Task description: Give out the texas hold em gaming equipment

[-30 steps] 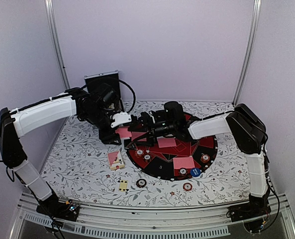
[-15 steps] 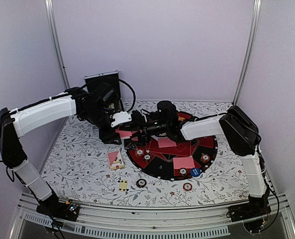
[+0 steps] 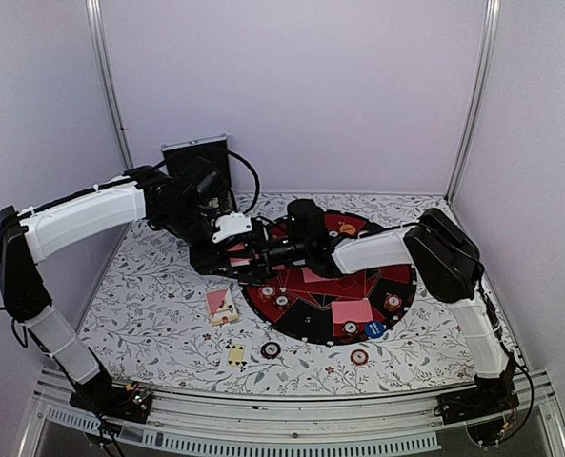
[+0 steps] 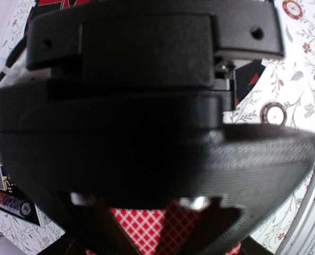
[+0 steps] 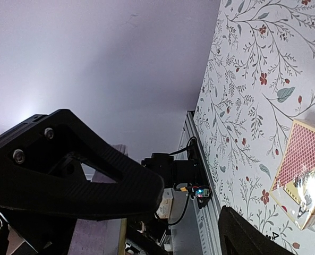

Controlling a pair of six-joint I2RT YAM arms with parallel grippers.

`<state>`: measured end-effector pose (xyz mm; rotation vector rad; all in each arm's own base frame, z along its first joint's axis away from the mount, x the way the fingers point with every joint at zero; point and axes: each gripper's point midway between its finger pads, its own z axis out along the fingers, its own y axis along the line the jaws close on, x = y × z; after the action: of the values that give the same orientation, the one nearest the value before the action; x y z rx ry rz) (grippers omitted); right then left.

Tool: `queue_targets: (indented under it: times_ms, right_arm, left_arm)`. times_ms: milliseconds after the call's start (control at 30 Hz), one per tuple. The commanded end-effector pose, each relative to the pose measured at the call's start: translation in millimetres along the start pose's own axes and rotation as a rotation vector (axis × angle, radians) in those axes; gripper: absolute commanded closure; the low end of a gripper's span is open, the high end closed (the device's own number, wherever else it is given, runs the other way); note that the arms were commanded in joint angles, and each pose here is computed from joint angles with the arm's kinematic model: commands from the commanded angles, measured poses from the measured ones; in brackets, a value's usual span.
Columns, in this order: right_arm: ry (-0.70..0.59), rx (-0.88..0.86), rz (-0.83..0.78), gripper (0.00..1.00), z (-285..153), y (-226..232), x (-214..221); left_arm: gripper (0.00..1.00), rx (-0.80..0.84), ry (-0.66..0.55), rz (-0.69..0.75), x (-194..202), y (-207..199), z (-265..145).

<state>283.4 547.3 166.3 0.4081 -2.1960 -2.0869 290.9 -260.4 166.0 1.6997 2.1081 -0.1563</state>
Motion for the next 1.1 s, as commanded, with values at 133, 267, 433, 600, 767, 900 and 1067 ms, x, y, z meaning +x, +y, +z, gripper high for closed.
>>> queue_targets:
  times_ms: [133, 267, 433, 600, 767, 900, 1067]
  right_arm:
    - [-0.018, 0.081, 0.037, 0.28, -15, -35, -7]
    - [-0.027, 0.119, 0.032, 0.32, -29, -44, -10]
    - [-0.037, 0.127, 0.020, 0.45, -44, -39, -11]
    - [-0.046, 0.132, 0.008, 0.58, -56, -32, -14]
    - [-0.051, 0.120, -0.015, 0.65, -61, -19, -16]
    - [-0.052, 0.086, -0.047, 0.71, -61, 1, -16]
    - [-0.055, 0.044, -0.057, 0.72, -64, 21, -15]
  left_arm:
    - [1.00, -0.028, -0.079, 0.008, -17, 7, -21]
    - [1.00, -0.038, -0.079, 0.013, -16, 7, -24]
    - [1.00, -0.036, -0.070, 0.013, -12, 6, -22]
    - [1.00, -0.039, -0.070, 0.013, -12, 7, -23]
    - [1.00, -0.041, -0.059, 0.013, -8, 7, -19]
    - [1.00, -0.044, -0.040, 0.014, -4, 7, -12]
    - [1.00, -0.047, -0.027, 0.011, -1, 8, -8]
